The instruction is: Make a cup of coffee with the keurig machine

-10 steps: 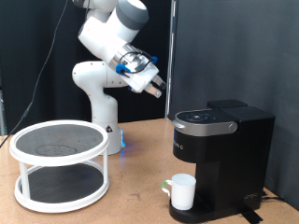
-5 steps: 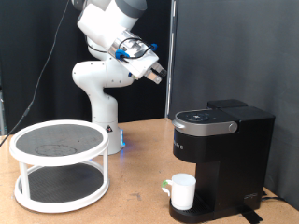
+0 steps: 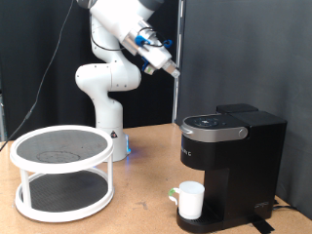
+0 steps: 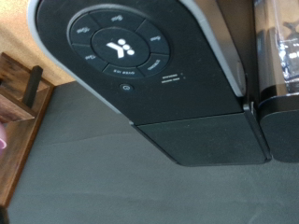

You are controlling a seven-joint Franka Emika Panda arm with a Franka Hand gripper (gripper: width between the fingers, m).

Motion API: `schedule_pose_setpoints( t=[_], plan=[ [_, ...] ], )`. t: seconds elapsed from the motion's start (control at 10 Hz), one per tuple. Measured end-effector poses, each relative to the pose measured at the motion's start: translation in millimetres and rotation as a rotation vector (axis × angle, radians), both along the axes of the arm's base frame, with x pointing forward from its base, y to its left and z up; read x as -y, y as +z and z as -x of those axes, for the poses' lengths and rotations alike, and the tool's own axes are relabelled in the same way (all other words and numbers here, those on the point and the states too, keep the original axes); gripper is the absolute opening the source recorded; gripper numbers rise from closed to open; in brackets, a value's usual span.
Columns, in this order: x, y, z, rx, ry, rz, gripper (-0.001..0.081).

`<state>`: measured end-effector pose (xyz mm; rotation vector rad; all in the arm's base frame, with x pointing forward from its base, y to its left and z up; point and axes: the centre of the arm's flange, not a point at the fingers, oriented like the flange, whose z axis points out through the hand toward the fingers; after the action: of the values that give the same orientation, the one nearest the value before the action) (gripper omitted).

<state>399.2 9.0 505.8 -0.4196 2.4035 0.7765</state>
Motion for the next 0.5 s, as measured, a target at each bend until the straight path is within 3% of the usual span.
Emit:
schedule_pose_setpoints(
  t=[0.5],
  plan=[
    [-21.4,26.9,-47.3,-0.066,0.176,0.127,0.0806]
  ],
)
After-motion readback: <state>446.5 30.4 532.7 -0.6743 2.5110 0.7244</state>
